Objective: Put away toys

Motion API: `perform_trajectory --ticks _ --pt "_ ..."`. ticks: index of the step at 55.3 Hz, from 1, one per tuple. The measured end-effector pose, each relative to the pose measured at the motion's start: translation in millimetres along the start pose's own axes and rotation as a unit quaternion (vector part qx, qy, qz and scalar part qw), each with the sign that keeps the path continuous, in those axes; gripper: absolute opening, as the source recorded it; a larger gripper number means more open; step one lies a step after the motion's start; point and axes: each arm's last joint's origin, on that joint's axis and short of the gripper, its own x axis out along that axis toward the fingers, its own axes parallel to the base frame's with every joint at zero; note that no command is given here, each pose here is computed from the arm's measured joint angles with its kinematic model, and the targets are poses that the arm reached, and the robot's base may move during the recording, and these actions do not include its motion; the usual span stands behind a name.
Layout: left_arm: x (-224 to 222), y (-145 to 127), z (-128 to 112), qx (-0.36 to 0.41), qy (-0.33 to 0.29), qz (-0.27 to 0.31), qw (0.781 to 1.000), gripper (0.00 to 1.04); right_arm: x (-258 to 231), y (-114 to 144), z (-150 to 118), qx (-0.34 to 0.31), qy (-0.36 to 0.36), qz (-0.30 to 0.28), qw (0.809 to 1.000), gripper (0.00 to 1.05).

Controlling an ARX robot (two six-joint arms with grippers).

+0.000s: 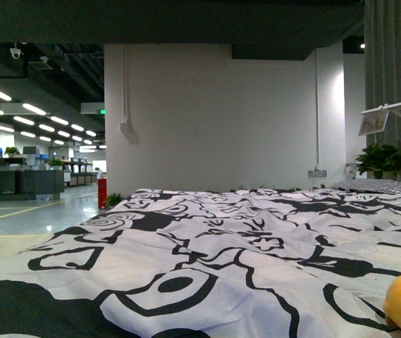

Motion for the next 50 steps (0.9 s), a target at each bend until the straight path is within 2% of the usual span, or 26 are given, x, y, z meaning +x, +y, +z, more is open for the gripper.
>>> perform_trajectory --ticks 50 --pt "0.0 0.0 0.1 0.0 0.0 0.0 1.0 0.98 0.2 0.2 -1.4 0.0 0.007 0.003 1.0 0.06"
